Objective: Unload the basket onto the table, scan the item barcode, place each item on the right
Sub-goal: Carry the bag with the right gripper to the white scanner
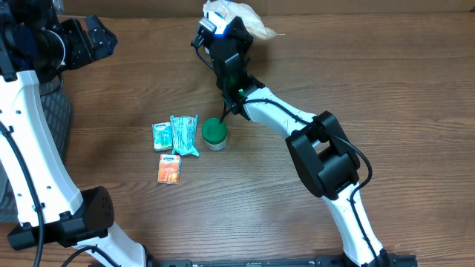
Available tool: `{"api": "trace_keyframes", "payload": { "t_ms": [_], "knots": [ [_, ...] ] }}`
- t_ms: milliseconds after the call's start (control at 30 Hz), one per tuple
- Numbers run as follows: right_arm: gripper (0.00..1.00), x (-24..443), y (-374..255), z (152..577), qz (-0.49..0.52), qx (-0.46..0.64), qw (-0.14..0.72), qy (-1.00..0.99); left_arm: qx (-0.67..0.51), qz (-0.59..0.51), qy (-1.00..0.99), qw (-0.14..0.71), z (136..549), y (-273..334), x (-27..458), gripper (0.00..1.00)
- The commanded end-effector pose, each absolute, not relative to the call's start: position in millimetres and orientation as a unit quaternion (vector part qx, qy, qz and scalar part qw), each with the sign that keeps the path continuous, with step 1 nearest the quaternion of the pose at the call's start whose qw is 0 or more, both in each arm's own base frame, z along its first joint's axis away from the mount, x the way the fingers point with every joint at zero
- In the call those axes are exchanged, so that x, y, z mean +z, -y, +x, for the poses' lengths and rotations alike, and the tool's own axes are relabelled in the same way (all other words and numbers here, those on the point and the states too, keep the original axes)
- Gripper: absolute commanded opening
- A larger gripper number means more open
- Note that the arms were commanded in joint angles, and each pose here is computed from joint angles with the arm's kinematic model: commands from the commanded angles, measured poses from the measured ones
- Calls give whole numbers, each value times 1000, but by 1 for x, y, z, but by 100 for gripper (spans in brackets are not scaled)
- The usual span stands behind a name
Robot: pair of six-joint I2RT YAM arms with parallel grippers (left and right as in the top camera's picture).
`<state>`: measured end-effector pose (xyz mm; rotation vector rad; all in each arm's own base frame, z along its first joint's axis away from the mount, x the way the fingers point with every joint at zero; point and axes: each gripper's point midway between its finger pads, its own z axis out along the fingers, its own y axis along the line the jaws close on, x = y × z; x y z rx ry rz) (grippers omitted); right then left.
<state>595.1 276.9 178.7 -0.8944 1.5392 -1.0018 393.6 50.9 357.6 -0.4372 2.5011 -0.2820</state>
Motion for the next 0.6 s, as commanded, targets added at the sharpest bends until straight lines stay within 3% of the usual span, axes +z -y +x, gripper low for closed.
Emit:
{"api": "trace_keyframes", "payload": {
  "t_ms": [0, 567],
  "knots": [
    [4, 185, -286, 600, -383, -404, 546, -626, -104, -168, -934, 298, 391, -51, 364, 100],
    [4, 194, -289, 601, -388, -414, 554, -610, -104, -168, -934, 298, 391, -51, 364, 100]
  ]
}}
